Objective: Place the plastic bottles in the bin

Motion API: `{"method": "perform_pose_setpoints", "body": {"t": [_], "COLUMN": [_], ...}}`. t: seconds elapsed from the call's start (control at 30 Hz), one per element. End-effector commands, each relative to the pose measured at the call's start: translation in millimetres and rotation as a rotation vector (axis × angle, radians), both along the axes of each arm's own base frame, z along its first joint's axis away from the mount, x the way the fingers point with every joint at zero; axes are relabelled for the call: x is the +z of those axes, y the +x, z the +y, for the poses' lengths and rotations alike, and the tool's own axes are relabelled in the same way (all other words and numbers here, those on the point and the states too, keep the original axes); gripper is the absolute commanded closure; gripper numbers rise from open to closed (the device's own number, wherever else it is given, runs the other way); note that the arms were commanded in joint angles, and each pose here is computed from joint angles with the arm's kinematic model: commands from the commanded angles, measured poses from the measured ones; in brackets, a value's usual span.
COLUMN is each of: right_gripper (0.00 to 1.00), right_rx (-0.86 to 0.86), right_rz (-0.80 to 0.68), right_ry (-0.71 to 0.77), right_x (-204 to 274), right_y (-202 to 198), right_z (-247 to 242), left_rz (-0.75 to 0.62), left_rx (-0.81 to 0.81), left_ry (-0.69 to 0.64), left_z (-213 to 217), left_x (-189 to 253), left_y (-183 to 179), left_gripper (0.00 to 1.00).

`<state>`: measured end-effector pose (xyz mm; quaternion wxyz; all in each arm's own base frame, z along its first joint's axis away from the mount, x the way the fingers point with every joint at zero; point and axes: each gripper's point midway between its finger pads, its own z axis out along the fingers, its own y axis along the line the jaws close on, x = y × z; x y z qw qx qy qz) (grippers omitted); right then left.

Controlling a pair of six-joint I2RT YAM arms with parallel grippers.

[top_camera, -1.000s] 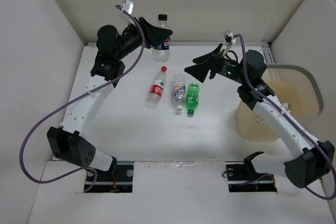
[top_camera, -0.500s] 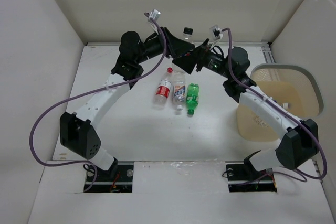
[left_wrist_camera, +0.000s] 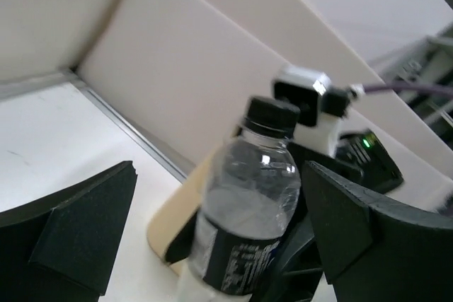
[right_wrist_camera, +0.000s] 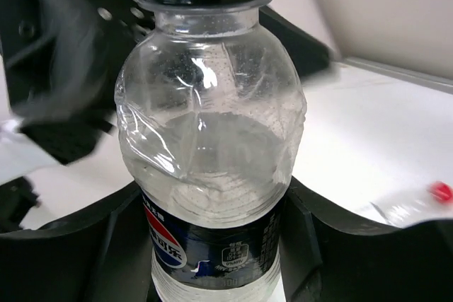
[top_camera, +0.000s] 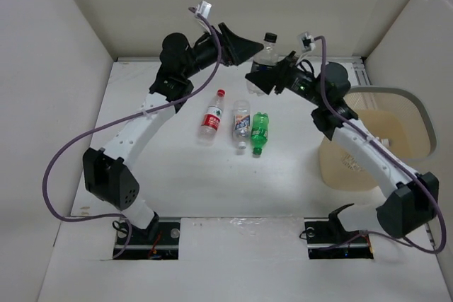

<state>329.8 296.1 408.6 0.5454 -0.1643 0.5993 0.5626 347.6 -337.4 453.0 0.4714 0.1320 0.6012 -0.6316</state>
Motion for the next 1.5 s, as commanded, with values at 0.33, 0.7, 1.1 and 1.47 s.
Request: {"method": "perform_pose_setpoints", "body": {"t": [0.33, 0.7, 1.1, 1.47], "right_gripper": [1.00, 0.01, 0.01, 0.01], "right_rx": [-1.184, -1.536, -1.577, -1.074], "right_rz": [0.280, 0.320, 0.253, 0.047], "right_ry": [-0.189, -0.175, -0.186, -0.273], "right_x": [-16.9, -20.3, 22.1, 34.8], "right_y": [-33.6, -120.6, -120.4, -85.3], "right_z": [-282.7, -355.8, -363.2, -276.1], "left_rz": [0.151, 0.376, 0.445, 0.521], "left_rx": [0.932, 1.019, 1.001, 0.748], "left_ry": [0.346, 0.574, 0.874, 0.928], "left_z": [145.7, 160.2, 144.3, 115.0], "left_x": [-13.8, -133.2, -226.4, -310.4], "left_y": [87.2, 64.9, 70.3, 109.7], "left_gripper": [0.00, 0.00, 0.00, 0.00]}}
